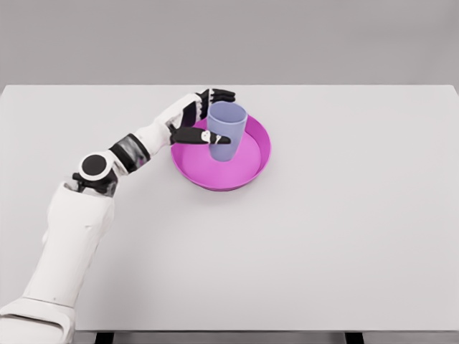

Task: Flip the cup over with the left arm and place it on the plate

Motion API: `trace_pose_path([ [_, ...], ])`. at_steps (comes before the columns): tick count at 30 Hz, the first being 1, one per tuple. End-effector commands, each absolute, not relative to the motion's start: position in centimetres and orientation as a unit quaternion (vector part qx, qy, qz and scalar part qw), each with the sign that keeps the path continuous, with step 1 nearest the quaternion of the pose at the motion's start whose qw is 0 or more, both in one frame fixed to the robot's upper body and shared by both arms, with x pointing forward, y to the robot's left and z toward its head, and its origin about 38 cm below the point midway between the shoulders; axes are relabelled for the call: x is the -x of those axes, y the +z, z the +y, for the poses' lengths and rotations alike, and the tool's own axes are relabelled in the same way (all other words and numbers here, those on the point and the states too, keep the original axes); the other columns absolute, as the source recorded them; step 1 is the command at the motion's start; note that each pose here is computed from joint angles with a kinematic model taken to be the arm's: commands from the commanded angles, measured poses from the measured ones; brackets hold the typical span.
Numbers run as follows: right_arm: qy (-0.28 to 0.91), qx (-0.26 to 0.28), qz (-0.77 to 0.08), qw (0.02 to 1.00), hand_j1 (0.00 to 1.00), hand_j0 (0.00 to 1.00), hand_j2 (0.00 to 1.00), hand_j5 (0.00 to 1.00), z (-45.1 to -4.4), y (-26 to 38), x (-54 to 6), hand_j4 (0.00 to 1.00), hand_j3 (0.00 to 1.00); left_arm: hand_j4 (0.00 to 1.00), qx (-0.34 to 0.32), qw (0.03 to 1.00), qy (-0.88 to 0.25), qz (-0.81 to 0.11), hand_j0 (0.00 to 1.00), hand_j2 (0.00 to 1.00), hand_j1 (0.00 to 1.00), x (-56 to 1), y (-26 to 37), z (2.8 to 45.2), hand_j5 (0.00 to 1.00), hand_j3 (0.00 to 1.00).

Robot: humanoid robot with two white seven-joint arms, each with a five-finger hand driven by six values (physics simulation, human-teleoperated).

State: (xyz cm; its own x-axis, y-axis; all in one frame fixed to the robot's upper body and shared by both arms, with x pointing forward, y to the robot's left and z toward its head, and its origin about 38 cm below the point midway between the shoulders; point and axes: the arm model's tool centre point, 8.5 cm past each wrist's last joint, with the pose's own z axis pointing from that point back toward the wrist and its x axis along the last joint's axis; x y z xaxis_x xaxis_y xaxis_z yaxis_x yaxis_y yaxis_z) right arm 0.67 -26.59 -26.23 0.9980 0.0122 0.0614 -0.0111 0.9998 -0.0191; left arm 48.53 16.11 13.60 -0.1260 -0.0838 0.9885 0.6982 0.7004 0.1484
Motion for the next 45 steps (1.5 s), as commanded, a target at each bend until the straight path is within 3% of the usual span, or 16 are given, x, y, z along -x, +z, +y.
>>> trace_pose_path([
  [1, 0.005, 0.009, -0.03, 0.999, 1.0, 1.0, 1.0, 1.0, -26.6, -26.2, -0.7, 1.0, 1.0, 0.76, 0.233, 0.625, -0.307, -0.678, 0.76, 0.76, 0.76, -48.5, 12.8, 15.7, 0.76, 0.76],
  [11, 0.005, 0.009, -0.03, 0.999, 1.0, 1.0, 1.0, 1.0, -26.6, -26.2, -0.6, 1.0, 1.0, 0.77, 0.235, 0.634, -0.304, -0.671, 0.77, 0.77, 0.77, -48.7, 12.1, 15.7, 0.77, 0.77],
  [12, 0.006, 0.009, -0.03, 1.0, 1.0, 1.0, 1.0, 1.0, -26.6, -26.2, -0.6, 1.0, 1.0, 0.82, 0.237, 0.633, -0.303, -0.672, 0.82, 0.82, 0.82, -48.7, 12.2, 15.5, 0.82, 0.82],
  [13, 0.005, 0.009, -0.03, 0.999, 1.0, 1.0, 1.0, 1.0, -26.6, -26.2, -0.6, 1.0, 1.0, 0.96, 0.238, 0.633, -0.302, -0.672, 0.96, 0.96, 0.96, -48.6, 12.1, 15.4, 0.96, 0.96],
  [14, 0.005, 0.009, -0.03, 1.0, 1.0, 1.0, 1.0, 1.0, -26.6, -26.2, -0.6, 1.0, 1.0, 1.0, 0.241, 0.631, -0.301, -0.673, 1.0, 1.0, 1.0, -48.7, 12.3, 15.1, 1.0, 1.0],
  [45, 0.006, 0.009, -0.03, 0.999, 1.0, 1.0, 1.0, 1.0, -26.6, -26.2, -0.6, 1.0, 1.0, 1.0, 0.238, 0.613, -0.302, -0.69, 1.0, 1.0, 1.0, -47.7, 13.2, 15.6, 1.0, 1.0],
])
